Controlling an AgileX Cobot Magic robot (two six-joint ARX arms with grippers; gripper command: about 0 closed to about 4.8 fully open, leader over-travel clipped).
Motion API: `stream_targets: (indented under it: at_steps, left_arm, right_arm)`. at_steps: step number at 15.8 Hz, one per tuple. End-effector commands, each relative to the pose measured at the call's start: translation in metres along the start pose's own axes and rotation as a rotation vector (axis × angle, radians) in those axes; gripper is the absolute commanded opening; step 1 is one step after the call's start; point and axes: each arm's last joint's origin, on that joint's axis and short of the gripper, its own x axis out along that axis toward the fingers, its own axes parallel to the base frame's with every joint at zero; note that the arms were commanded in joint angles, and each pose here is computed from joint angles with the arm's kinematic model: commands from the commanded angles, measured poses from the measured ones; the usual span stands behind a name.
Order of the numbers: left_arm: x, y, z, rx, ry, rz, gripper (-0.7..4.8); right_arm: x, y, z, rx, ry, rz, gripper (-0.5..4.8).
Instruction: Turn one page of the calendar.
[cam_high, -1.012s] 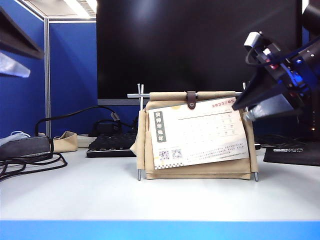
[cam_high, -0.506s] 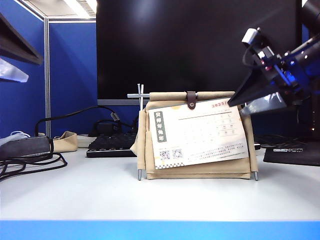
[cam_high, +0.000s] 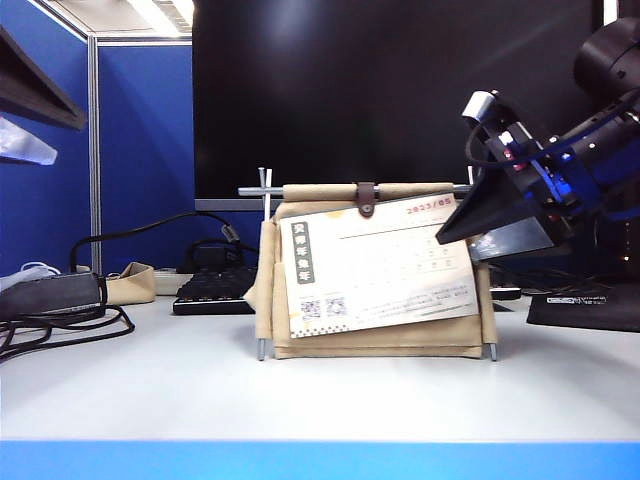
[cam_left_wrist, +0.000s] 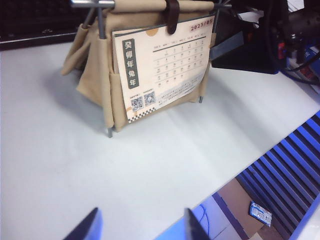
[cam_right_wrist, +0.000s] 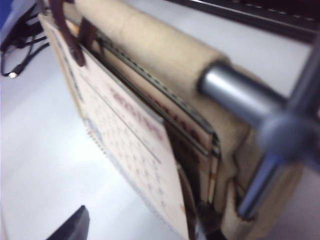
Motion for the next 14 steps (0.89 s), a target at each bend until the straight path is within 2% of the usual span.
stream_targets:
  at_steps: [1, 8, 14]
  left_arm:
    - [0.0, -0.001, 0.002, 0.008, -0.011, -0.001, 2.17]
    - [0.0, 0.0, 0.002, 0.008, -0.014, 0.018, 2.19]
    - [0.0, 0.0, 0.002, 0.024, -0.015, 0.018, 2.19]
  right_arm:
    - [-0.001, 0.002, 0.003, -0.015, -0.024, 0.068, 2.74]
    - [0.003, 0.001, -0.001, 0.008, -0.019, 0.134, 2.74]
    - [0.018, -0.01, -0.015, 0.082, 0.032, 0.168, 2.74]
